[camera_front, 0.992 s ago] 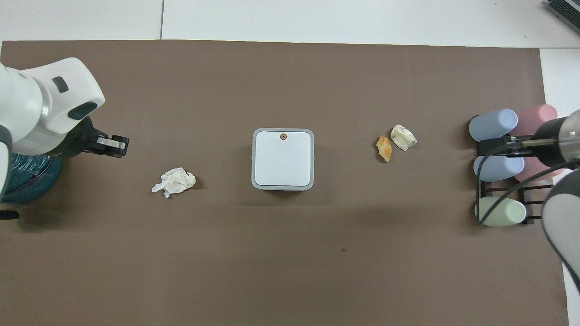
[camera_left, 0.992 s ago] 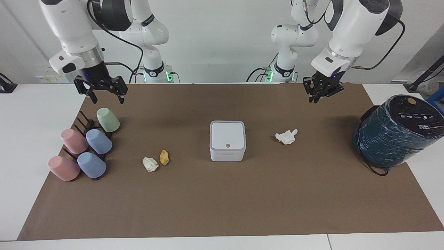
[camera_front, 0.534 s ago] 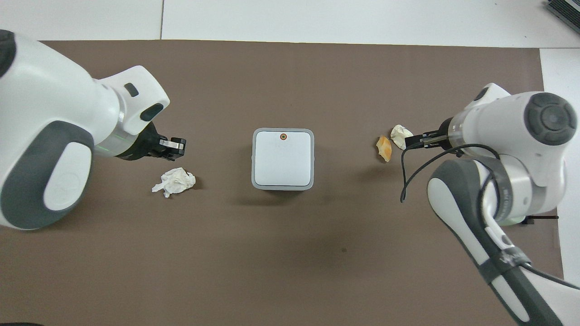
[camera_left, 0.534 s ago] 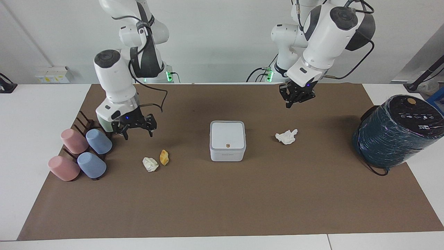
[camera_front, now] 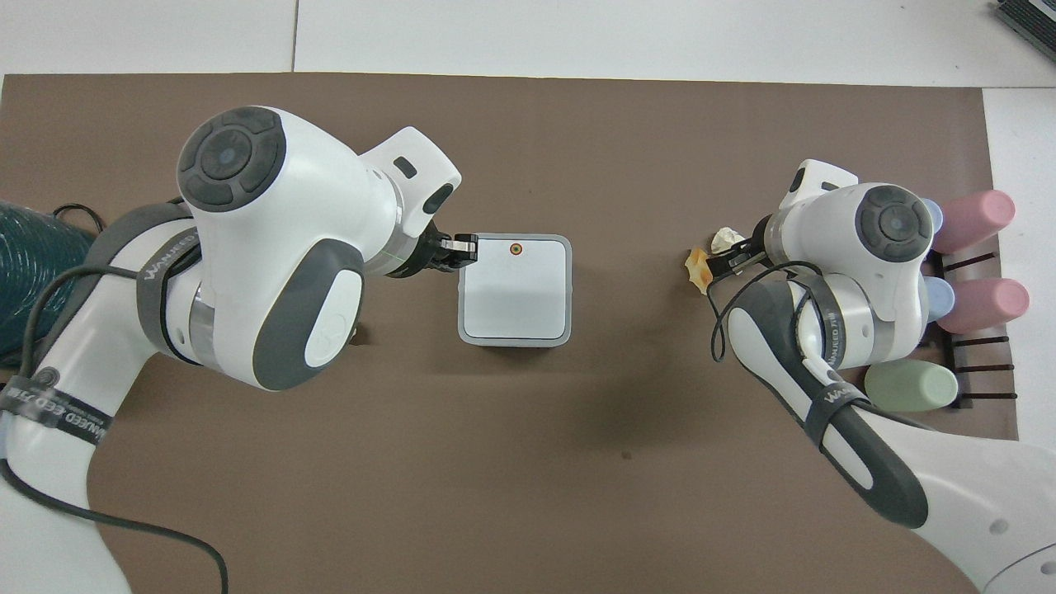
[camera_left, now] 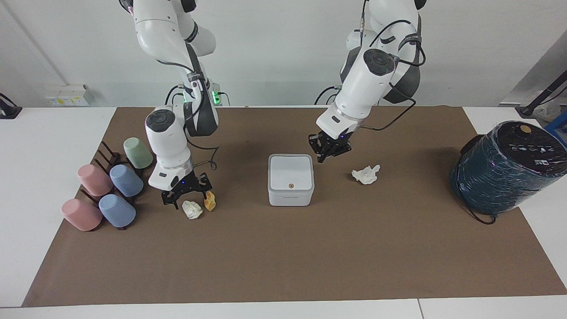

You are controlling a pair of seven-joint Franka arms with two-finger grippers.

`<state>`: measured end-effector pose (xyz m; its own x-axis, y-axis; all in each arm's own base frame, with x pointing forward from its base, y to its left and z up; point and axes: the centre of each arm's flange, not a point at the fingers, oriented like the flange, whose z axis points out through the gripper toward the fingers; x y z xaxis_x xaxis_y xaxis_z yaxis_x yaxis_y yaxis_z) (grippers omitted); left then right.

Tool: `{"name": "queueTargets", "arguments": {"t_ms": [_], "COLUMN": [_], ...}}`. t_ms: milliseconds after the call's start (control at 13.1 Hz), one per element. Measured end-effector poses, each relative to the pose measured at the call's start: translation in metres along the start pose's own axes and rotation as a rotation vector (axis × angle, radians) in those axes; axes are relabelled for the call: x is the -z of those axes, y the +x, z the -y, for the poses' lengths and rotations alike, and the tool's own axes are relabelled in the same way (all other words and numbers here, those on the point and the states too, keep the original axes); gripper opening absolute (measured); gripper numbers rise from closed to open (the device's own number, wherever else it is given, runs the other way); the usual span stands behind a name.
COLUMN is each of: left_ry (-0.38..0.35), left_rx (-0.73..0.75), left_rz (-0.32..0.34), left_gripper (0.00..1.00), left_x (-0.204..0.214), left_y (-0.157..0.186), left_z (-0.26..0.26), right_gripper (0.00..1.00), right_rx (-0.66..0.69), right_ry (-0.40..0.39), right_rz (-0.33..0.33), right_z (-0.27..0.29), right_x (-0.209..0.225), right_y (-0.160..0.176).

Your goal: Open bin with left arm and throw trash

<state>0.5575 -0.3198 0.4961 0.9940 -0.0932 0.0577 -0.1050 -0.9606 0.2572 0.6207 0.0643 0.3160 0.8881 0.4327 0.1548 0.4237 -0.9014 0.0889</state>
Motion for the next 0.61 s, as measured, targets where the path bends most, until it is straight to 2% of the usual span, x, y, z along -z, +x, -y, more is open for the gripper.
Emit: {"name": "queueTargets", "arguments": {"t_ms": [229,305,381,458,610], "left_ry": [-0.031,-0.035,-0.037,-0.037,-0.035], "left_rx": [0.012,0.015,0.014,0.011,0.003], "left_rz": [-0.019,-0.024,-0.025,-0.024,-0.016], "left_gripper": [0.01,0.01,0.01,0.01,0.01], "left_x": [-0.024,-0.036,-0.047,-0.058,-0.076], "left_y": [0.005,0.005,0.004,0.003,-0.001], "left_z": [-0.012,-0.019,-0.025,-0.032,-0.042], "right_gripper": [1.0,0.92,0.92,0.86,0.56], "right_rx": [0.025,0.031,0.034,0.036,0.041], "right_ry": [0.006,0.008,0.008,0.008,0.011], "right_rz": [0.021,0.024,0.024,0.024,0.03], "right_z": [-0.003,-0.001,-0.001,0.0,0.003], "right_x": [-0.018,-0.02,-0.021,-0.021,-0.02], "right_y": [-0.004,-0.005,-0.004,-0.004,-0.002]}}
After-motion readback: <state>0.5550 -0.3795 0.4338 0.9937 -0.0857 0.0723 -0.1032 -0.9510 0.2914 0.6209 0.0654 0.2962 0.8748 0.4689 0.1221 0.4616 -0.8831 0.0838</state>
